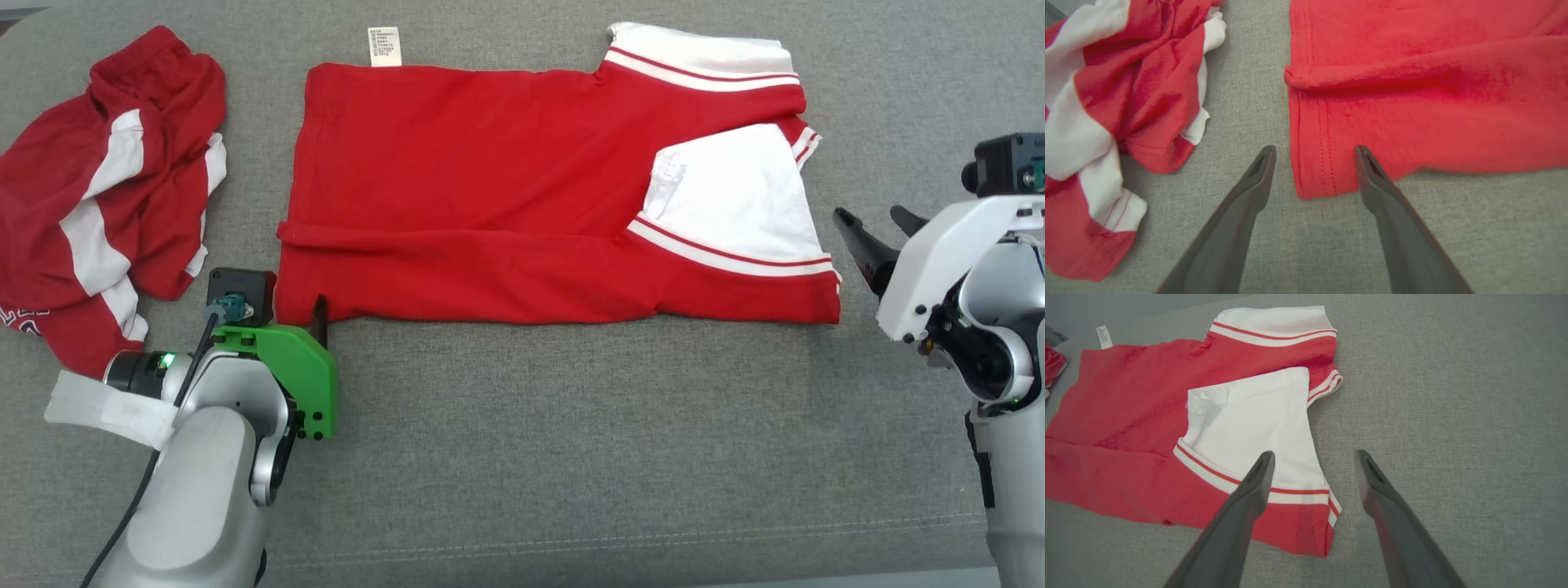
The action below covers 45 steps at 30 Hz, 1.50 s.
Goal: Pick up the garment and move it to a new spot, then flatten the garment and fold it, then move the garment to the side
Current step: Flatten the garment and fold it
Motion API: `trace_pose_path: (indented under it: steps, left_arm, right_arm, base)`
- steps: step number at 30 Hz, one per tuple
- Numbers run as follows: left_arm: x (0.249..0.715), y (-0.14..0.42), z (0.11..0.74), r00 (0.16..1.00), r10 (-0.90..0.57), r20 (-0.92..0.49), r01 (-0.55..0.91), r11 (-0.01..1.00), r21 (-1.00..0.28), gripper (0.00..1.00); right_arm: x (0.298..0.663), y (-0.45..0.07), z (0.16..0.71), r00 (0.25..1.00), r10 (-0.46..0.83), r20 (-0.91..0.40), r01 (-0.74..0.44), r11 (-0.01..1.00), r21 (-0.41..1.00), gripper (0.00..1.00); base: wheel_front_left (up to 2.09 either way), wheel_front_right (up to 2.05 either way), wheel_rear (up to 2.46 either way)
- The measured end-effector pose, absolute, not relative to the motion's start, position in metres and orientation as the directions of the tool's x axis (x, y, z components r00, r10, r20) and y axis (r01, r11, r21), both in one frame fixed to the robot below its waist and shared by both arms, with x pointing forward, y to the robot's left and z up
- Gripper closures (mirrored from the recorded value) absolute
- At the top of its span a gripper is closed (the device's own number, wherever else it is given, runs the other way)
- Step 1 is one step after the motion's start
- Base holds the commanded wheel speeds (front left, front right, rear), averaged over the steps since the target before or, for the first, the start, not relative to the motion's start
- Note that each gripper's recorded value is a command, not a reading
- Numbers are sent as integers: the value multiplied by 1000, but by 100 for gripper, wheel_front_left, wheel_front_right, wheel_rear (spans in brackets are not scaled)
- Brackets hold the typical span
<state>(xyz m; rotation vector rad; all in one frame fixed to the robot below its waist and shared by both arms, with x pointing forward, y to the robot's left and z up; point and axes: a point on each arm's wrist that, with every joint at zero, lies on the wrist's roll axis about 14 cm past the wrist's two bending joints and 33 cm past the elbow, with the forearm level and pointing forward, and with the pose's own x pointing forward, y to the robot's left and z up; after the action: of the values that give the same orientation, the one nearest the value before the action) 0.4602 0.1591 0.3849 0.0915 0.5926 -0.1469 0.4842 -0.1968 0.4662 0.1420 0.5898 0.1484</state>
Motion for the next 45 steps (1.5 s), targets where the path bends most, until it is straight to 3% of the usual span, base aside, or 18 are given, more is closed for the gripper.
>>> trace_pose_path:
  steps: [10,15,27,28,29,30,31,33,34,35,45]
  left_arm:
    - [456,160,364,781,-84,-619,157,985,64,0]
    - [460,156,360,774,-90,-627,166,984,64,0]
    - [458,157,354,758,-84,-647,159,986,58,0]
    - [458,158,354,756,-84,-650,157,986,56,10]
    - [458,158,353,751,-83,-655,156,986,54,33]
    - [458,158,353,750,-83,-657,155,987,52,52]
    - [458,158,353,748,-84,-658,154,987,50,62]
    - [457,156,352,746,-88,-661,155,987,44,95]
    - [457,156,352,745,-89,-662,155,987,41,100]
    - [457,156,351,743,-93,-662,156,987,37,100]
    - [448,150,355,749,-116,-653,145,989,-9,100]
  right_arm:
    - [459,-190,436,773,152,-615,-44,981,186,0]
    - [454,-201,417,742,94,-664,-11,992,128,0]
    - [434,-186,381,636,131,-761,0,986,169,0]
    - [432,-186,379,627,130,-768,3,986,169,0]
    - [431,-187,378,623,127,-772,5,986,167,2]
    - [430,-187,377,621,125,-774,9,986,166,11]
    - [429,-188,376,619,123,-776,12,986,166,42]
    - [428,-189,374,618,120,-777,21,985,169,74]
    - [428,-189,373,621,120,-775,26,985,173,91]
    - [429,-189,373,624,120,-772,29,984,177,100]
    - [431,-187,381,654,127,-745,35,980,198,100]
  base:
    - [0,0,0]
    - [0,0,0]
    - [0,0,0]
    - [0,0,0]
    - [0,0,0]
    - [0,0,0]
    - [0,0,0]
    - [0,0,0]
    - [0,0,0]
    - [0,0,0]
    - [0,0,0]
